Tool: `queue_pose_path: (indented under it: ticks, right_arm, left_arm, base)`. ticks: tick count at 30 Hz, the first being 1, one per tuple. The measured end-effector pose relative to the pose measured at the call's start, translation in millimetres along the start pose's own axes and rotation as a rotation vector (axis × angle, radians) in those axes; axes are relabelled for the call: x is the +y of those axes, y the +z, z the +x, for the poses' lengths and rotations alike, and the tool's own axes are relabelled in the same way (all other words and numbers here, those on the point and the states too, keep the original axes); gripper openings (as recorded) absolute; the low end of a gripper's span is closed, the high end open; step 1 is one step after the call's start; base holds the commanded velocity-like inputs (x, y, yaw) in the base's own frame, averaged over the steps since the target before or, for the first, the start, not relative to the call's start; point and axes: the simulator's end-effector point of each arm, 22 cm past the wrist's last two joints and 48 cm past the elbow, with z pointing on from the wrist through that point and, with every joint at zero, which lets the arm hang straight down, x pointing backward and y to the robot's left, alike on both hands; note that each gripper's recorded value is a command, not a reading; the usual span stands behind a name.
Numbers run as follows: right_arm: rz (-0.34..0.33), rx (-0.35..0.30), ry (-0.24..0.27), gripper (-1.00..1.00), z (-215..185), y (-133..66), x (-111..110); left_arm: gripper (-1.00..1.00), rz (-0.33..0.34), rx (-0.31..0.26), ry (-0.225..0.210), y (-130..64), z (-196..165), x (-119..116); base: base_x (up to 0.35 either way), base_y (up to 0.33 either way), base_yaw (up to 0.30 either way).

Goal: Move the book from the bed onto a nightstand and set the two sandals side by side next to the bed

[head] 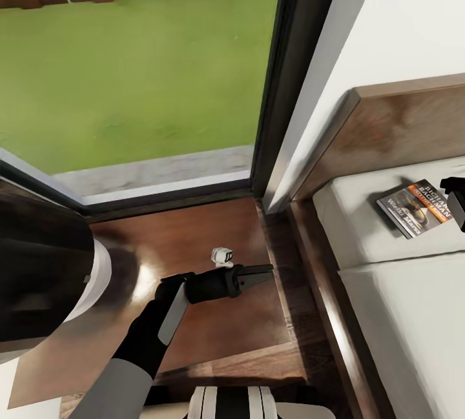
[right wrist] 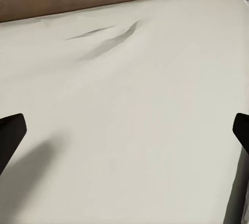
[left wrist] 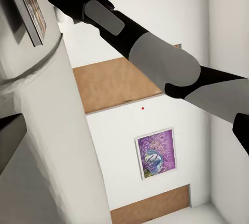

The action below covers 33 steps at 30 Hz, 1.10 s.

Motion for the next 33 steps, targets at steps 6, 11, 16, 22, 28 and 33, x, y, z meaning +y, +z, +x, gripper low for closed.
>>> queue_pose_path:
  ticks: [6,11,16,22,28,33]
  right_arm:
    - [0.0,0.0,0.0,1.0,-0.1,0.0,0.0]
    - [-0.001,0.0,0.0,1.0,3.4,1.6,2.3]
    - [-0.002,0.001,0.001,1.0,7.1,3.2,4.4]
    - [-0.001,0.002,0.001,1.0,12.1,5.5,7.1]
    - [0.005,-0.006,-0.005,1.0,15.2,8.4,9.1]
    - [0.005,-0.006,-0.006,1.0,15.1,8.4,9.1]
  left_arm:
    - [1.0,0.0,0.0,0.0,0.0,0.0,0.0]
    - [1.0,0.0,0.0,-0.001,-1.1,1.3,3.7]
    - [1.0,0.0,0.0,-0.001,-2.2,2.6,7.5]
    - [1.0,0.0,0.0,-0.001,-3.8,4.7,13.1]
    - [1.0,0.0,0.0,-0.001,-6.0,7.4,20.5]
    - [1.0,0.0,0.0,0.0,-6.0,7.4,20.5]
  base:
    - [0.0,0.0,0.0]
    - [0.0,0.0,0.0]
    - [0.0,0.0,0.0]
    - [0.0,0.0,0.0]
    - [0.0,0.0,0.0]
    - [0.0,0.0,0.0]
